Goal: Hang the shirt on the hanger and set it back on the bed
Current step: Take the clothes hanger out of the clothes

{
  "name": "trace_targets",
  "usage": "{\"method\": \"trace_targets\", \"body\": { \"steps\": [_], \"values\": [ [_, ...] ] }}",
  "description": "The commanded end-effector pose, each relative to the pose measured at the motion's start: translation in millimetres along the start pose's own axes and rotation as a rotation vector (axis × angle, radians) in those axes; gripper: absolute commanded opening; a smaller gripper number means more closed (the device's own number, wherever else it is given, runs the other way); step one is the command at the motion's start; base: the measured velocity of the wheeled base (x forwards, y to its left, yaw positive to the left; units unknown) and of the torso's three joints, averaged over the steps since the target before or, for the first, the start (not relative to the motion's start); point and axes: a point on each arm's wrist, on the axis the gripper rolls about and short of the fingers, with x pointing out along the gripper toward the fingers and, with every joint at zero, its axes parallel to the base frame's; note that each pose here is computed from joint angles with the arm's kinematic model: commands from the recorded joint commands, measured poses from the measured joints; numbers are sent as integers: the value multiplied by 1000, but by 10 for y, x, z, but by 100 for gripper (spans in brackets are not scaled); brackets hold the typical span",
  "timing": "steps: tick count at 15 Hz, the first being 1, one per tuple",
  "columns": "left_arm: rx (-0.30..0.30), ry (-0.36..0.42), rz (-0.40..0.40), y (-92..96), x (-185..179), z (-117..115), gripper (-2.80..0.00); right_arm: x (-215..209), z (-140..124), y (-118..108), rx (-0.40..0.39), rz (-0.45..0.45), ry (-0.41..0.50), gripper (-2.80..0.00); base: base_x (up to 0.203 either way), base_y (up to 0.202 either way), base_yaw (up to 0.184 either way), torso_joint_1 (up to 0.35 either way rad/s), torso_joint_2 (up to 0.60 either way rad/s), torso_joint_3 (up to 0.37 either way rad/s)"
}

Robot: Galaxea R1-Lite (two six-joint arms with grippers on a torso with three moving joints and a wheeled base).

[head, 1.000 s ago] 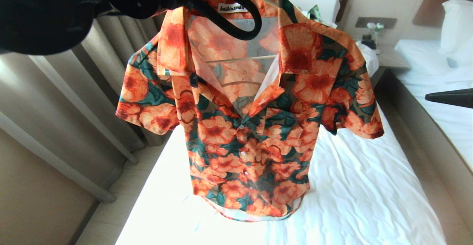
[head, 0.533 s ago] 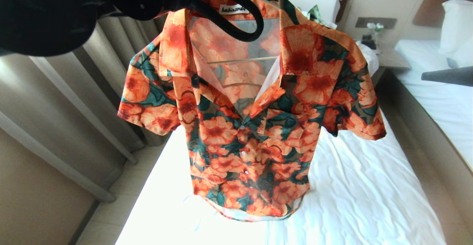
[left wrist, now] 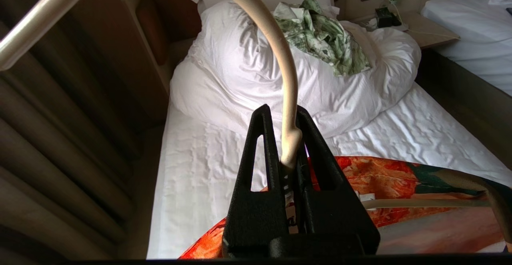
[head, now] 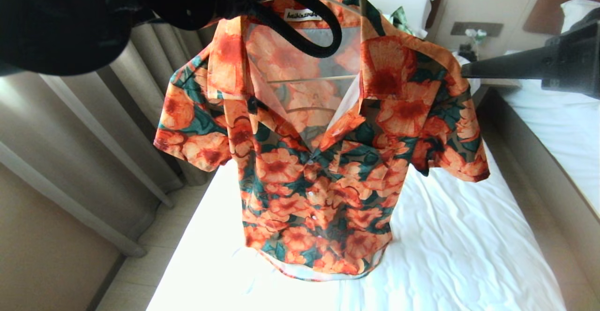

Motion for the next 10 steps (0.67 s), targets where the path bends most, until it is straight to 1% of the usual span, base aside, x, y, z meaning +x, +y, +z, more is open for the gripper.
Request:
{"method": "trace_targets", "body": {
  "steps": [1, 4, 5, 7, 10],
  "values": [
    [4, 4, 1, -16, 11, -14, -280, 213, -21, -32, 15, 11, 29, -280, 0, 0, 0, 0, 0, 0],
    [2, 3, 1, -16, 11, -14, -280, 250, 1, -65, 10, -41, 27, -280, 0, 0, 0, 0, 0, 0],
    [-1, 0, 3, -14, 11, -9, -280, 256, -2, -52, 7, -58, 28, 0, 0, 0, 0, 0, 0, 0],
    [-1, -2, 5, -13, 11, -6, -280, 262, -35, -23, -36, -71, 38, 0, 0, 0, 0, 0, 0, 0],
    [-3, -3, 5, -12, 11, -6, -280, 304, -64, -69, -55, -76, 48, 0, 0, 0, 0, 0, 0, 0]
  ]
}}
